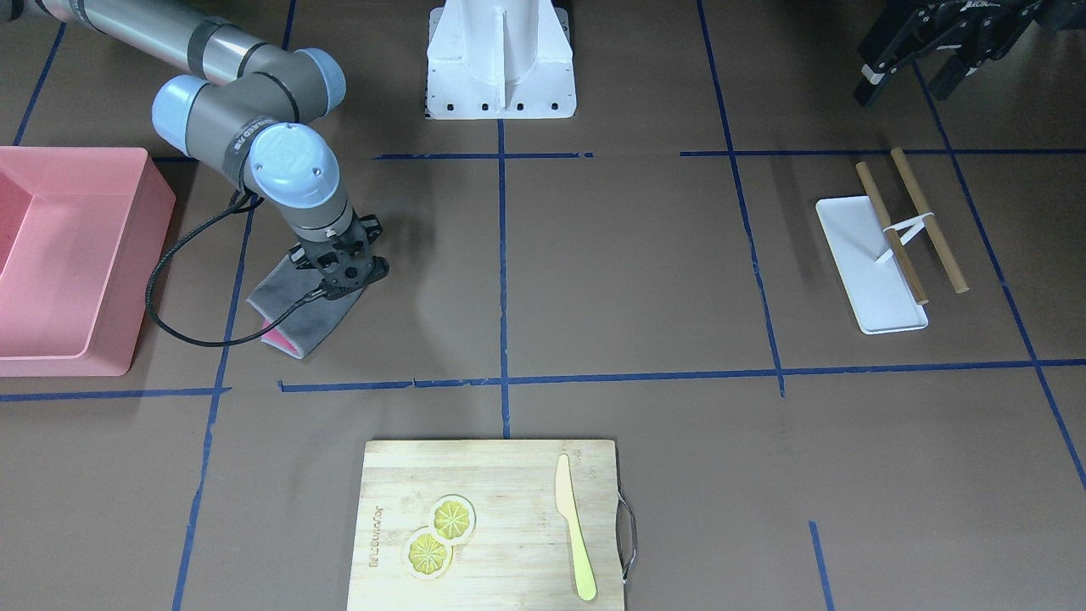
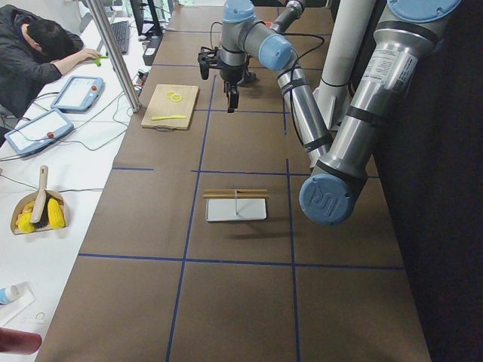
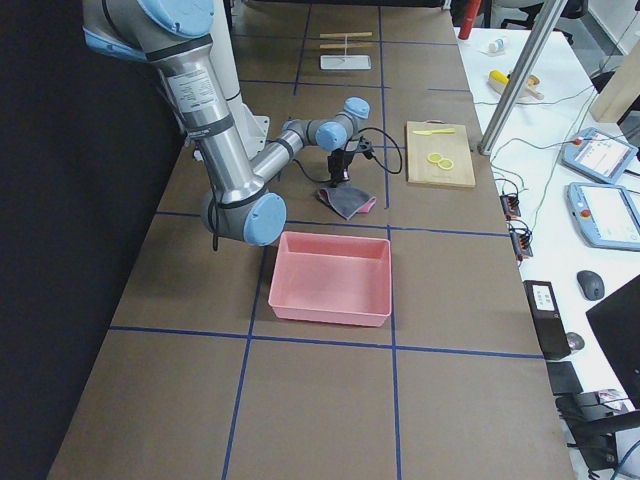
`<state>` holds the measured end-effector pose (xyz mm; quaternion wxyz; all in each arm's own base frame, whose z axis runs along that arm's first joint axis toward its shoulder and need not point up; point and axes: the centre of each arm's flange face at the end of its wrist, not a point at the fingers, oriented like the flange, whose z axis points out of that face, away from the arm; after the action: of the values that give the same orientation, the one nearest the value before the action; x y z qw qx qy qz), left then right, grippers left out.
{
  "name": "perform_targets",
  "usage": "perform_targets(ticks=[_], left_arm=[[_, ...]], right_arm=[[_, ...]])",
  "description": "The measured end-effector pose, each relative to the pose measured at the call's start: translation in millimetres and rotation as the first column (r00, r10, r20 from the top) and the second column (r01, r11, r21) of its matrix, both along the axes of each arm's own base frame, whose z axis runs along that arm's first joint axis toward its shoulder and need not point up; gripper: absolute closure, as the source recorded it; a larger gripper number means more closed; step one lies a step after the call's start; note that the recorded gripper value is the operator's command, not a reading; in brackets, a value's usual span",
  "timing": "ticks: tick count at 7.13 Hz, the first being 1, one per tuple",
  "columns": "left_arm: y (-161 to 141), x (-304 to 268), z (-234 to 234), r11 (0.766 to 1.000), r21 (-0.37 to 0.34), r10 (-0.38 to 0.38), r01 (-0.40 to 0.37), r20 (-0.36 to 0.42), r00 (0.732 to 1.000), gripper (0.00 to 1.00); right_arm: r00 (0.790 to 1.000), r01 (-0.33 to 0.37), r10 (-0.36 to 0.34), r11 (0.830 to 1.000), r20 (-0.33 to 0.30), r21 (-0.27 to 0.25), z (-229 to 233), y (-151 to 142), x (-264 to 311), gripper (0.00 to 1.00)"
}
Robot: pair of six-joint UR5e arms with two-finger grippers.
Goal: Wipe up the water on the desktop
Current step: 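Wipe the cloth across the table surface with the right gripper, then lift the cloth and carry it over the pink bin with the right gripper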
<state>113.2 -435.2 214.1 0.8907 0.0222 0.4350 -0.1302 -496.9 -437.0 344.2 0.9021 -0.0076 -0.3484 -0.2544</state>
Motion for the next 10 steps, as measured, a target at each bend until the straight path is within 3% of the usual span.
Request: perform_targets(ticks=[4,6,8,10], left_arm=[[-0.6,-3.7,-0.1,1.0,0.003,-0.007,0.007,0.001,1.0,0.0],[-1.2,-8.0,0.0,1.0,0.005,-0.015,0.015,0.0,1.0,0.0],[-1.4,-8.9,2.2,1.0,0.0,-0.017,0.017,0.002,1.0,0.0],[-0.9,-9.4,9.4,1.0,0.012,0.005,-0.005,0.015,1.0,0.0]], right_arm=[[0.994,0.042,-0.036,0.998,0.103,-0.055,-43.2,59.9,-30.5,0.97],[0.987,0.019,-0.005,0.996,0.163,-0.083,-55.6,82.4,-45.9,0.97],[0.978,-0.039,0.054,0.996,0.2,-0.082,-69.9,63.4,-26.7,0.98],[0.954,-0.151,0.167,0.985,0.251,-0.083,-99.3,29.4,24.3,0.99]])
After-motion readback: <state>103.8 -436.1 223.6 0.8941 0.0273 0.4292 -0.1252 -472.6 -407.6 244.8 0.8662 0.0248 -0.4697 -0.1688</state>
